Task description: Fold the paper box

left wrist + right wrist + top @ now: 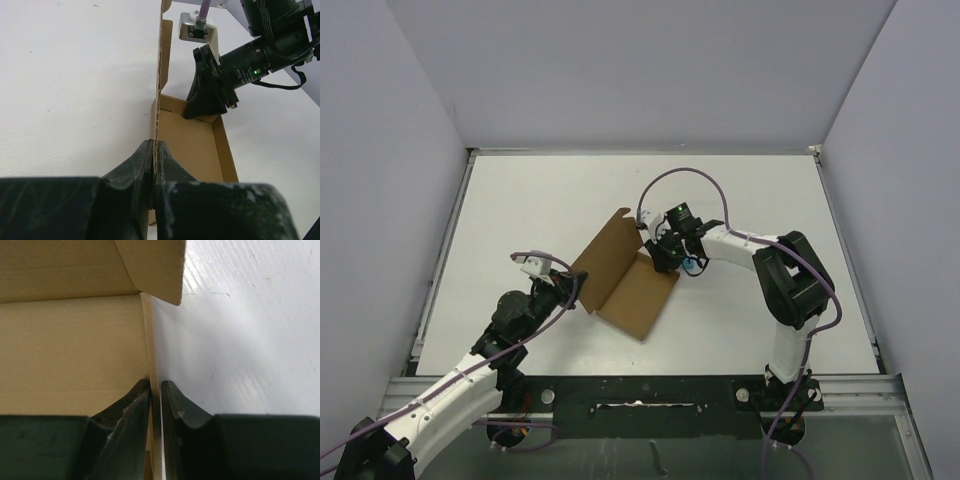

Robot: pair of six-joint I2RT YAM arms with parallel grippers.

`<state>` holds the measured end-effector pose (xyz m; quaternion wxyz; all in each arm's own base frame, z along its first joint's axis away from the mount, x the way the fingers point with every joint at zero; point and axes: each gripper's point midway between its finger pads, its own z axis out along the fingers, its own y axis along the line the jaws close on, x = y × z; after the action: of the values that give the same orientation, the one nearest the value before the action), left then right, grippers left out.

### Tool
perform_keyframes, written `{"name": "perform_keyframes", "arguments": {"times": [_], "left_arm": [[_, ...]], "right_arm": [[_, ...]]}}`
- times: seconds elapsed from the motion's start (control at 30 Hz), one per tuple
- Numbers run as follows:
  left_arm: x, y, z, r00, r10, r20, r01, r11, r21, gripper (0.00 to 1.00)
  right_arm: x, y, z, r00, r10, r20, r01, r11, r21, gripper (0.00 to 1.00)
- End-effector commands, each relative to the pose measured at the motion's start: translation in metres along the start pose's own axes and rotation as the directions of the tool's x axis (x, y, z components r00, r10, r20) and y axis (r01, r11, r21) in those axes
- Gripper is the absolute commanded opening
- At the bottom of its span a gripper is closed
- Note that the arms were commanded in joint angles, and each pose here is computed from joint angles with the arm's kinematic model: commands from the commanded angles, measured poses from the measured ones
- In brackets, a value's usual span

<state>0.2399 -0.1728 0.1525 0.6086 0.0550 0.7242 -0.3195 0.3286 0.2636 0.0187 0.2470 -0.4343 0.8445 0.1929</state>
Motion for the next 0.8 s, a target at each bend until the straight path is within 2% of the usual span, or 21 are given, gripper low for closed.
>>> {"name": "perform_keyframes", "arguments": {"times": [0.0,0.03,0.07,0.2,0.27,0.3,0.4,0.47,0.57,0.77], "left_arm": [[-0.021,-0.014,0.001,0.998,-0.010,0.055,0.008,0.999,0.044,0.00],[-0.021,-0.013,0.001,0.998,-0.009,0.054,0.007,0.999,0.042,0.00],[-0.021,-0.014,0.001,0.998,-0.008,0.055,0.006,0.999,0.043,0.00],[-0.024,-0.014,0.000,0.998,0.001,0.056,-0.004,0.999,0.043,0.00],[-0.025,-0.015,0.000,0.998,0.005,0.058,-0.008,0.999,0.047,0.00],[-0.025,-0.015,0.000,0.998,0.008,0.057,-0.010,0.999,0.047,0.00],[-0.024,-0.016,0.000,0.998,0.009,0.054,-0.012,0.998,0.055,0.00],[-0.023,-0.017,0.001,0.999,0.009,0.052,-0.013,0.998,0.062,0.00],[-0.023,-0.019,0.001,0.999,0.010,0.051,-0.013,0.997,0.072,0.00],[-0.022,-0.021,0.004,0.999,0.010,0.045,-0.013,0.996,0.084,0.00]], "right_arm": [[-0.018,-0.004,-0.001,0.997,-0.066,0.037,0.065,0.997,0.031,0.13],[-0.018,-0.004,-0.001,0.997,-0.076,0.030,0.075,0.997,0.038,0.04],[-0.016,-0.006,-0.001,0.996,-0.083,0.017,0.082,0.995,0.056,0.00],[-0.011,-0.012,-0.002,0.992,-0.124,-0.032,0.127,0.983,0.135,0.00],[-0.011,-0.009,-0.002,0.991,-0.129,-0.036,0.133,0.985,0.111,0.00],[-0.011,-0.006,-0.002,0.991,-0.130,-0.031,0.133,0.987,0.087,0.02],[-0.019,0.005,-0.006,0.992,-0.126,0.014,0.126,0.992,0.020,0.24],[-0.025,0.009,-0.010,0.992,-0.116,0.045,0.116,0.993,-0.006,0.31],[-0.032,0.009,-0.012,0.992,-0.101,0.077,0.103,0.994,-0.020,0.34],[-0.031,0.003,-0.006,0.994,-0.094,0.063,0.094,0.996,0.012,0.31]]}}
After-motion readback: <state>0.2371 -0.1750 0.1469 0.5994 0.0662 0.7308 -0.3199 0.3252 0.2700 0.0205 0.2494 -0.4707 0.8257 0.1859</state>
